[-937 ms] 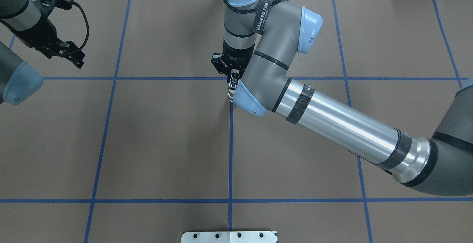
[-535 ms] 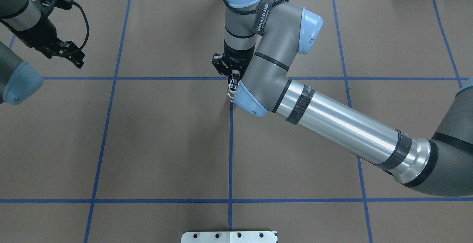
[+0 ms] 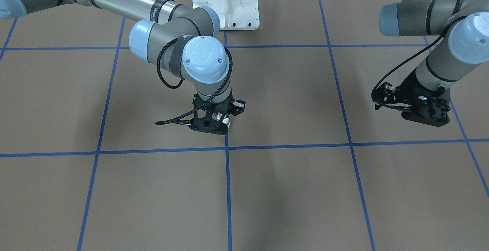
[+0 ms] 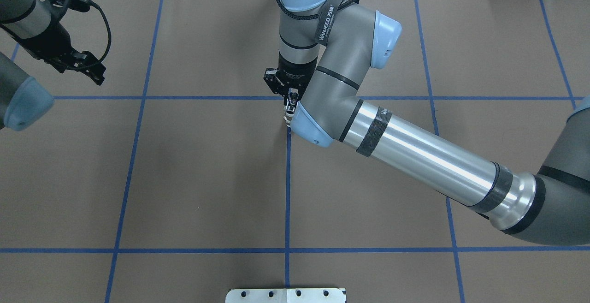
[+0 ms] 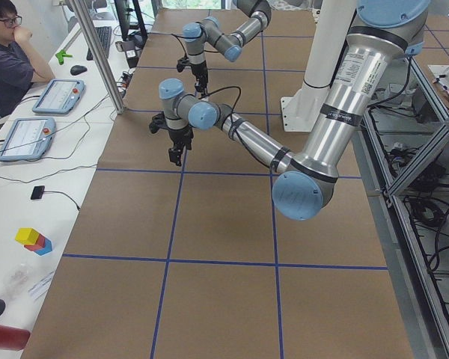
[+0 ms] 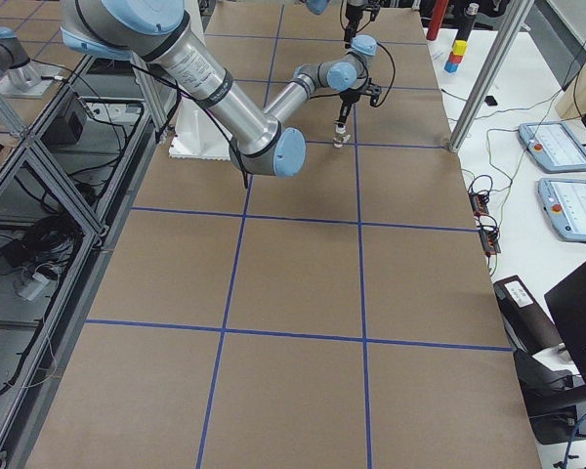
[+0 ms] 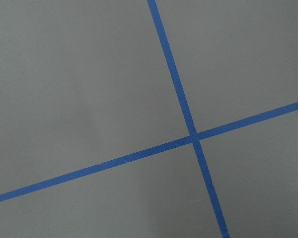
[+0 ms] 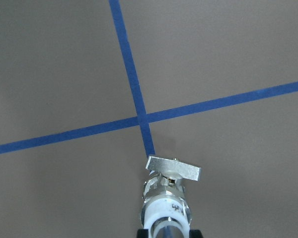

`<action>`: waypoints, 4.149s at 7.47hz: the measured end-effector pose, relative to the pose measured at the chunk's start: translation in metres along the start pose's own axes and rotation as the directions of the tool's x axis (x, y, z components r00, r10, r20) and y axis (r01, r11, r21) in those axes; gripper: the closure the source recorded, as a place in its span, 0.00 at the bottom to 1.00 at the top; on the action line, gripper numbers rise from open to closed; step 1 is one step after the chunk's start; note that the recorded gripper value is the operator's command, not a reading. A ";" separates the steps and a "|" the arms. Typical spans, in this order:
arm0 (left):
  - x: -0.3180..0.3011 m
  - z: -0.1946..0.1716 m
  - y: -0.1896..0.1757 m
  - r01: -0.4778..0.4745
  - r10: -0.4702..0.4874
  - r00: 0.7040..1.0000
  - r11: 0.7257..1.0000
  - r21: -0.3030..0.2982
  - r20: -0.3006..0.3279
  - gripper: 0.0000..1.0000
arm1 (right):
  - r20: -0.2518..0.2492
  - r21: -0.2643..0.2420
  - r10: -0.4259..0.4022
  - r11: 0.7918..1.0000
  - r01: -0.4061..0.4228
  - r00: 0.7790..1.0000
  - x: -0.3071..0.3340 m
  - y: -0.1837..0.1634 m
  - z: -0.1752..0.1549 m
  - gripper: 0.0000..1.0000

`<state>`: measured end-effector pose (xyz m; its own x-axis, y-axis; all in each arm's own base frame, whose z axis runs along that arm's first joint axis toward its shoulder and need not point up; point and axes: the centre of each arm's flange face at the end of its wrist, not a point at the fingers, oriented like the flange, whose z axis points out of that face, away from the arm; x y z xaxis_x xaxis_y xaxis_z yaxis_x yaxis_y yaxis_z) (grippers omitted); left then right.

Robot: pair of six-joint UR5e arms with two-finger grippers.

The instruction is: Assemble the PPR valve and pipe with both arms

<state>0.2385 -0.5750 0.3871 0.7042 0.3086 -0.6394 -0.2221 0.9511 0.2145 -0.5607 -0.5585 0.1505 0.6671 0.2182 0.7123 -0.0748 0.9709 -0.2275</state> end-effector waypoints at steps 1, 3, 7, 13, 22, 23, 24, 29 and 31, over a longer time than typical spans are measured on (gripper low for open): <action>0.000 0.000 0.000 0.000 0.000 1.000 1.000 0.000 0.000 0.00 | 0.007 0.002 -0.002 1.000 0.002 1.000 0.000 -0.001 0.001 1.00; 0.000 0.000 0.000 0.000 0.000 1.000 1.000 0.000 0.000 0.00 | 0.013 0.004 0.001 1.000 -0.001 1.000 0.000 -0.002 0.003 0.44; 0.000 -0.001 0.000 0.000 0.000 1.000 1.000 0.001 0.000 0.00 | 0.013 0.004 0.003 1.000 -0.003 1.000 0.001 -0.003 0.004 0.07; -0.009 -0.019 -0.002 0.004 -0.004 1.000 1.000 0.031 0.002 0.00 | 0.074 0.058 -0.020 0.998 0.016 0.997 0.041 -0.002 -0.068 0.01; -0.206 -0.077 0.098 0.050 -0.047 0.998 0.995 0.084 -0.035 0.00 | -0.117 0.020 -0.312 0.949 0.316 0.943 0.582 -0.135 -0.201 0.01; -0.238 -0.077 0.124 0.030 -0.028 0.999 0.996 0.081 -0.024 0.00 | -0.070 0.028 -0.290 0.956 0.292 0.955 0.644 -0.141 -0.193 0.01; -0.263 -0.077 0.148 0.040 -0.039 0.999 0.996 0.079 -0.019 0.00 | -0.048 0.058 -0.287 0.955 0.290 0.957 0.698 -0.133 -0.173 0.00; -0.314 -0.061 0.201 0.129 -0.128 0.992 0.990 0.059 -0.020 0.00 | -0.115 0.128 -0.271 0.950 0.285 0.956 0.779 -0.094 -0.135 0.00; -0.323 -0.049 0.206 0.154 -0.154 0.988 0.987 0.037 -0.022 0.00 | -0.116 0.111 -0.227 0.965 0.240 0.967 0.778 -0.094 -0.148 0.00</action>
<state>-0.0681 -0.4784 0.6013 0.7152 0.1590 -0.6806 -0.0859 0.9864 0.1402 0.0749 -0.4942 0.6278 0.7479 -0.0207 0.6635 0.0055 0.9997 0.0249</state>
